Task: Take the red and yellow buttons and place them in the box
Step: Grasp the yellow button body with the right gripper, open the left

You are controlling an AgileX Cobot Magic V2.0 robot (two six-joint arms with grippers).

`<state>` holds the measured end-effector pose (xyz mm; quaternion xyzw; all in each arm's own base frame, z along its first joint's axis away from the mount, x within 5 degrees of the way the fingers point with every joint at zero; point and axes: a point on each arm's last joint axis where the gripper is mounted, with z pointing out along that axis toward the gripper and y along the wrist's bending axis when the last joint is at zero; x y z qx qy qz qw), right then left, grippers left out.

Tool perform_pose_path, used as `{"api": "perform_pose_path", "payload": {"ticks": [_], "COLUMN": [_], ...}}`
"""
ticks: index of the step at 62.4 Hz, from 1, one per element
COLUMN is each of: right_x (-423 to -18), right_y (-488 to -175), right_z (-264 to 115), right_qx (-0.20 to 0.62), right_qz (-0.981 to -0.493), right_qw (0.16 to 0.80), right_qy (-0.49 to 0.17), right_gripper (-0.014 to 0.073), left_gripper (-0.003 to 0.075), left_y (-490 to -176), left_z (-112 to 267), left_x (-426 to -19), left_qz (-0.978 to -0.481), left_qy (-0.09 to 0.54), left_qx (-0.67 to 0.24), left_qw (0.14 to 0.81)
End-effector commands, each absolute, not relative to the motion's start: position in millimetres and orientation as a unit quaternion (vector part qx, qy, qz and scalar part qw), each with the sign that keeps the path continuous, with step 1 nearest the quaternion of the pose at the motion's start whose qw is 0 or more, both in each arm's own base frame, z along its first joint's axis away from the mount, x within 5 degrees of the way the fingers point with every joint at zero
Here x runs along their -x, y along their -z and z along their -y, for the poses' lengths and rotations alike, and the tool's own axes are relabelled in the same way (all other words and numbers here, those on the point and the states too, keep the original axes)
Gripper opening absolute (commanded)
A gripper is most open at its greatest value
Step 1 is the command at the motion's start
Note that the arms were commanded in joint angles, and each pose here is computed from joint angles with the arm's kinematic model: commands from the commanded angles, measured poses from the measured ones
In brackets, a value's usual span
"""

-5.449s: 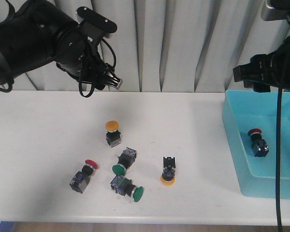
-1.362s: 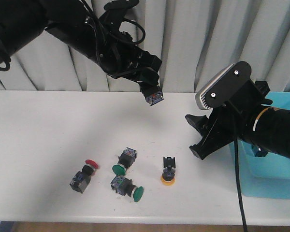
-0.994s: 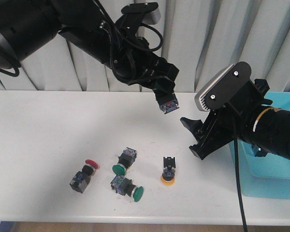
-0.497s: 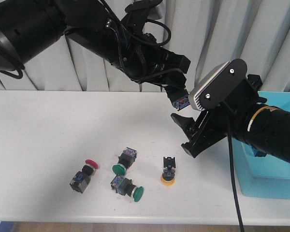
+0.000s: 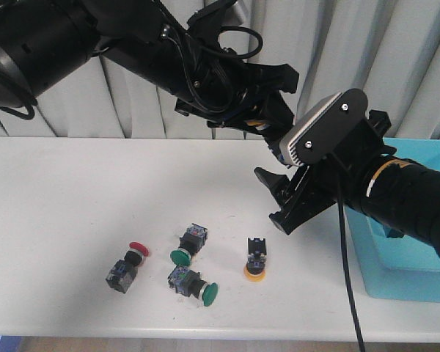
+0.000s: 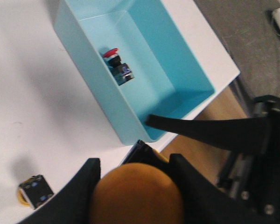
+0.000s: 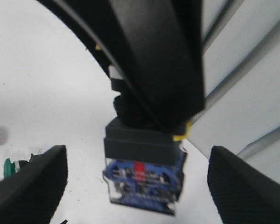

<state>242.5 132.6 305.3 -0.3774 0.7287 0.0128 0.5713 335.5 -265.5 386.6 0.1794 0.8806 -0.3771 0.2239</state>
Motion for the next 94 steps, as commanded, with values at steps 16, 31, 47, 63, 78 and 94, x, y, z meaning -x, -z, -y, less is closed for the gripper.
{"api": "perform_pose_path", "payload": {"ticks": [16,31,47,63,78,94], "right_x": [-244.1,-245.4,-245.7,-245.7,-245.5,-245.7], "right_y": [-329.5,-328.5,-330.4,-330.2,-328.7,-328.3], "right_z": [-134.8,-135.4,-135.6,-135.5,-135.4,-134.9], "right_qx": [0.361,0.357,0.352,0.352,0.354,0.354], "right_qz": [-0.68,-0.681,-0.676,-0.677,-0.682,-0.683], "right_qw": [0.638,0.639,0.647,0.646,0.64,0.638], "right_qy": [-0.013,-0.016,-0.018,-0.019,-0.018,-0.017], "right_gripper": [0.0526,0.0323,0.0046,0.0011,0.0016,0.0021], "left_gripper": [0.0039,0.0046,0.0055,0.0127,0.0383,0.0523], "left_y": [-428.5,-428.3,-428.4,-429.0,-428.6,-430.4], "left_z": [260.0,259.9,260.0,260.1,260.0,259.1], "left_x": [-316.3,-316.0,-316.1,-316.9,-316.4,-314.8], "left_qz": [-0.848,-0.848,-0.847,-0.842,-0.836,-0.835], "left_qy": [0.432,0.431,0.431,0.427,0.416,0.416], "left_qx": [-0.174,-0.175,-0.177,-0.191,-0.222,-0.224], "left_qw": [0.255,0.253,0.255,0.268,0.281,0.281]}}
